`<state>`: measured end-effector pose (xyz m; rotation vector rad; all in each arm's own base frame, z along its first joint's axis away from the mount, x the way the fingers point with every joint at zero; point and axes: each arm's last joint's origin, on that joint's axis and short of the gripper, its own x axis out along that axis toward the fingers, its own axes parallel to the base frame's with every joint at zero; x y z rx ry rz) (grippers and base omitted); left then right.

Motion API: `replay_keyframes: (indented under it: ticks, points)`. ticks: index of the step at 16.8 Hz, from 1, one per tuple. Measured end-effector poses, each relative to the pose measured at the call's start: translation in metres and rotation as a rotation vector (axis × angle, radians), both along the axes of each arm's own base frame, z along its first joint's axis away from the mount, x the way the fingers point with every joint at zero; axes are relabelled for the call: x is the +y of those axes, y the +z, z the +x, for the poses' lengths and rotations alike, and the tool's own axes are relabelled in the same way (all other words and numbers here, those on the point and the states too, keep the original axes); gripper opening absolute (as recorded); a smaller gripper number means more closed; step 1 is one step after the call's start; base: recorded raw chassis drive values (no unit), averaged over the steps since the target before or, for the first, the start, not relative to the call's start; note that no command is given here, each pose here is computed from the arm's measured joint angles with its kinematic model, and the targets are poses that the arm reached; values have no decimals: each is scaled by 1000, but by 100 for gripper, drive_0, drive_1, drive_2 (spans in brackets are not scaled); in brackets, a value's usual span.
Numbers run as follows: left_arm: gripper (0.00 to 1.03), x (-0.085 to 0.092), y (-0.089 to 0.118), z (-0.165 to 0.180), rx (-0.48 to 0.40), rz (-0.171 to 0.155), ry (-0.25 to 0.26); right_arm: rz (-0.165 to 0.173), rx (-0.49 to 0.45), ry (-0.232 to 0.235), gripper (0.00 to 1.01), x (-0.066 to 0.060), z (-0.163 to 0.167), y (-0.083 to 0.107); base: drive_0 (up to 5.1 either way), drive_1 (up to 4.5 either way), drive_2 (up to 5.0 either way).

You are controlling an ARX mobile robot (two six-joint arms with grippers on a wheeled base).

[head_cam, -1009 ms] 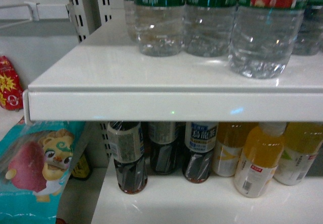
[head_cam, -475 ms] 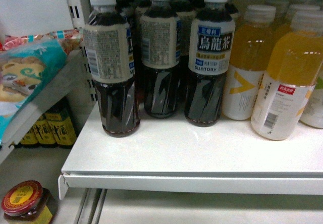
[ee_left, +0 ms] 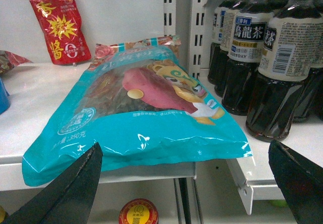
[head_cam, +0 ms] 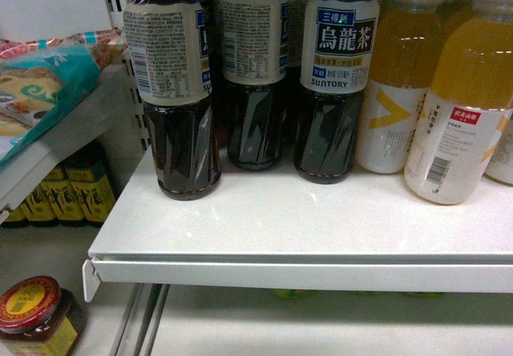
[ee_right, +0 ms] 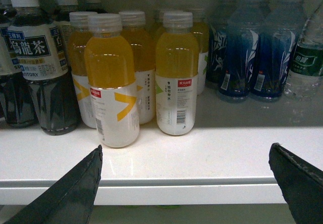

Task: Move water from second to third shelf

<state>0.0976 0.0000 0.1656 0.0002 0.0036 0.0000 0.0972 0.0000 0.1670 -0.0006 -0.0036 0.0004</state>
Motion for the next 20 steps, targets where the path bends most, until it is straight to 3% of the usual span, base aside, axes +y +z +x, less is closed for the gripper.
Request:
replay_keyframes:
  ticks: [20]
  points:
    - [98, 0, 0, 0, 0, 0, 0, 0, 0, 0, 98, 0, 0, 0, 0, 0, 0]
